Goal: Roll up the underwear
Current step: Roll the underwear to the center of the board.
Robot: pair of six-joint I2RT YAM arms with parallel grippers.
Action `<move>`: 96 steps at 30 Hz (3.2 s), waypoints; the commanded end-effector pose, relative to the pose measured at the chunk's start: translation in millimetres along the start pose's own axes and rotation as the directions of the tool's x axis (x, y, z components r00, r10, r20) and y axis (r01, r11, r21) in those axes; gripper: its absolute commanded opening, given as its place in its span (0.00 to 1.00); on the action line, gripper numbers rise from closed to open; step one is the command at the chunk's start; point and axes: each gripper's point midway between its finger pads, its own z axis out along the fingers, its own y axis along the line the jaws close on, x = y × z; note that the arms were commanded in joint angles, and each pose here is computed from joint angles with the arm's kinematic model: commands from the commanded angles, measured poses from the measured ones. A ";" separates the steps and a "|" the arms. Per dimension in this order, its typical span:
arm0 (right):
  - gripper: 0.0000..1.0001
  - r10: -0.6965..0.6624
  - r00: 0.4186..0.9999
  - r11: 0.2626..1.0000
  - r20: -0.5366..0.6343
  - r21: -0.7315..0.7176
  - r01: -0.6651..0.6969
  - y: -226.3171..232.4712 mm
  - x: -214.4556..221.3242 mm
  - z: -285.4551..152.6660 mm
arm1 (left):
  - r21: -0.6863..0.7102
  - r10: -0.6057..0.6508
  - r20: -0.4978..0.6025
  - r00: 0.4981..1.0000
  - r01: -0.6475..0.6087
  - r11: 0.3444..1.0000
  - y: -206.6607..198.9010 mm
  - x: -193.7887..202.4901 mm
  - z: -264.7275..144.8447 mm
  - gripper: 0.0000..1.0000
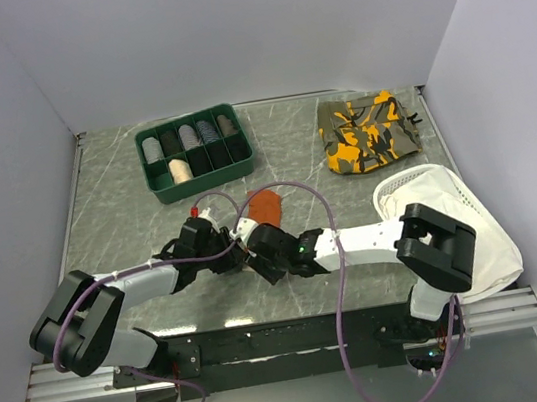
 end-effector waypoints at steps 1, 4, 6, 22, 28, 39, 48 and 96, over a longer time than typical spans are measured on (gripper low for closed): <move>0.48 0.014 0.997 0.999 0.080 0.040 -0.018 -5.6 -25.7 -7.7 | -0.106 -0.003 -0.072 0.997 -0.005 0.994 25.8 19.6 -0.9 0.38; 0.54 0.062 0.988 0.990 0.143 0.117 -0.079 -23.2 -35.0 -33.9 | -0.103 -0.003 -0.073 0.997 -0.004 0.995 24.2 18.0 -1.6 0.38; 0.54 0.064 0.983 0.979 0.173 0.179 -0.095 -36.8 -36.1 -49.6 | -0.107 -0.005 -0.075 0.997 -0.003 0.994 24.5 18.1 -2.1 0.38; 0.61 -0.313 0.949 0.920 0.036 0.259 0.294 -1.2 -0.1 -83.6 | -0.117 -0.024 -0.145 0.989 0.007 0.993 29.9 22.8 2.6 0.27; 0.62 -0.379 0.924 0.881 0.046 0.324 0.345 -0.3 -8.6 -75.2 | -0.102 -0.014 -0.180 0.984 -0.004 0.995 29.2 26.5 8.1 0.28; 0.62 -0.440 0.894 0.873 0.083 0.272 0.404 22.6 -19.5 -27.9 | -0.091 -0.011 -0.205 0.979 -0.008 0.996 29.8 26.2 13.5 0.29; 0.60 -0.404 0.914 0.879 0.046 0.295 0.374 -8.6 -24.4 -11.2 | -0.094 -0.016 -0.203 0.979 -0.003 0.996 32.5 25.1 12.4 0.28; 0.04 -0.152 0.987 0.978 -0.045 -0.153 0.144 40.7 14.0 14.5 | -0.106 -0.045 -0.136 0.990 0.030 0.994 48.0 -8.5 -2.4 0.32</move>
